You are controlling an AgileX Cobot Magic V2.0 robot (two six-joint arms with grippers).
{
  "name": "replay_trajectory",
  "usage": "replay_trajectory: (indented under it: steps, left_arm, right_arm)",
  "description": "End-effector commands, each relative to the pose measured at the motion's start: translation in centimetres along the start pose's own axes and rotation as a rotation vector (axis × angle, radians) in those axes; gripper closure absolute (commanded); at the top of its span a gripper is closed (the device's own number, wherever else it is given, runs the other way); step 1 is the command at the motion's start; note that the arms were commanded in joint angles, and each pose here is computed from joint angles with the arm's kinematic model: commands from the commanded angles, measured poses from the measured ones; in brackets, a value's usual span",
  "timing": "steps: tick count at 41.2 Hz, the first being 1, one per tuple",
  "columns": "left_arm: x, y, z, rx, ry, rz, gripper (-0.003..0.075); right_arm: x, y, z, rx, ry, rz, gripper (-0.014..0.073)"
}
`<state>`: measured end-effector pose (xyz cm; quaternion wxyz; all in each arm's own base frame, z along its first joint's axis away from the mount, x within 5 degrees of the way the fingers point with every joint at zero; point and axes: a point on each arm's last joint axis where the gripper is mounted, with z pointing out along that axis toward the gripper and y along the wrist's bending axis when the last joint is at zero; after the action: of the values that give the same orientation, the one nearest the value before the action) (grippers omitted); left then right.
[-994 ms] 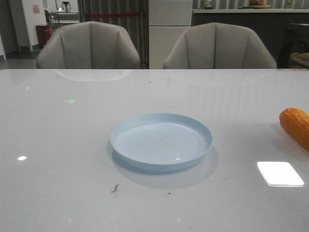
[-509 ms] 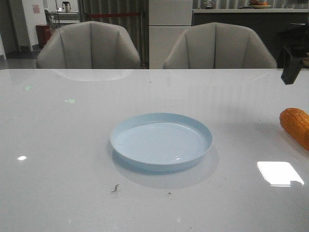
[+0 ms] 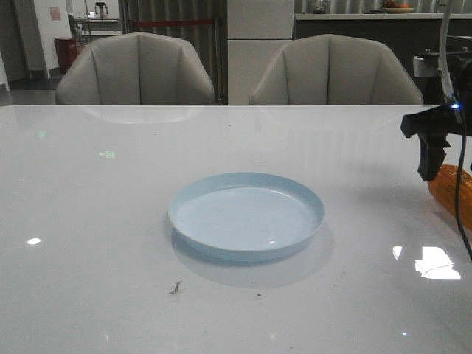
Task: Place corn on plate with both arms
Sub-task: 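Close the right gripper on the corn and lift it toward the plate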
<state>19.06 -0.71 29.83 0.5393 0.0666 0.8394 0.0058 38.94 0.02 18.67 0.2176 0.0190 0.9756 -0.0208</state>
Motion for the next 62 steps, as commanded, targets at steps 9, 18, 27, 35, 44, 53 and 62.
replay_trajectory:
  steps: [9,18,27,35,44,53,62]
  left_arm:
    - [-1.6,0.2,-0.6,-0.02,-0.103,-0.009,0.0226]
    - [-1.6,0.2,-0.6,-0.02,-0.103,-0.009,0.0226]
    - [-1.6,0.2,-0.6,-0.02,-0.103,-0.009,0.0226]
    - [-1.7,0.2,-0.6,-0.024,-0.114,-0.009,0.0226]
    - [-1.8,0.2,-0.7,-0.026,-0.12,-0.01,0.0226]
    - [-1.8,0.2,-0.7,-0.026,-0.12,-0.01,0.0226]
    - [-1.8,0.2,-0.7,-0.026,-0.12,-0.01,0.0226]
  right_arm:
    - [-1.5,-0.8,-0.5,0.009,-0.094,0.007,0.0046]
    - [-1.4,-0.8,0.1,0.008,-0.092,0.006,0.019]
    - [-2.3,-0.7,-0.4,0.008,-0.123,0.005,0.028]
    - [-5.7,0.6,-3.4,-0.005,-0.199,-0.017,0.028]
    - [-8.9,4.5,-7.9,-0.049,-0.307,-0.108,0.028]
    - [-9.1,10.7,-10.6,-0.133,-0.366,-0.227,0.028]
    - [-7.1,17.0,-10.9,-0.217,-0.362,-0.352,0.028]
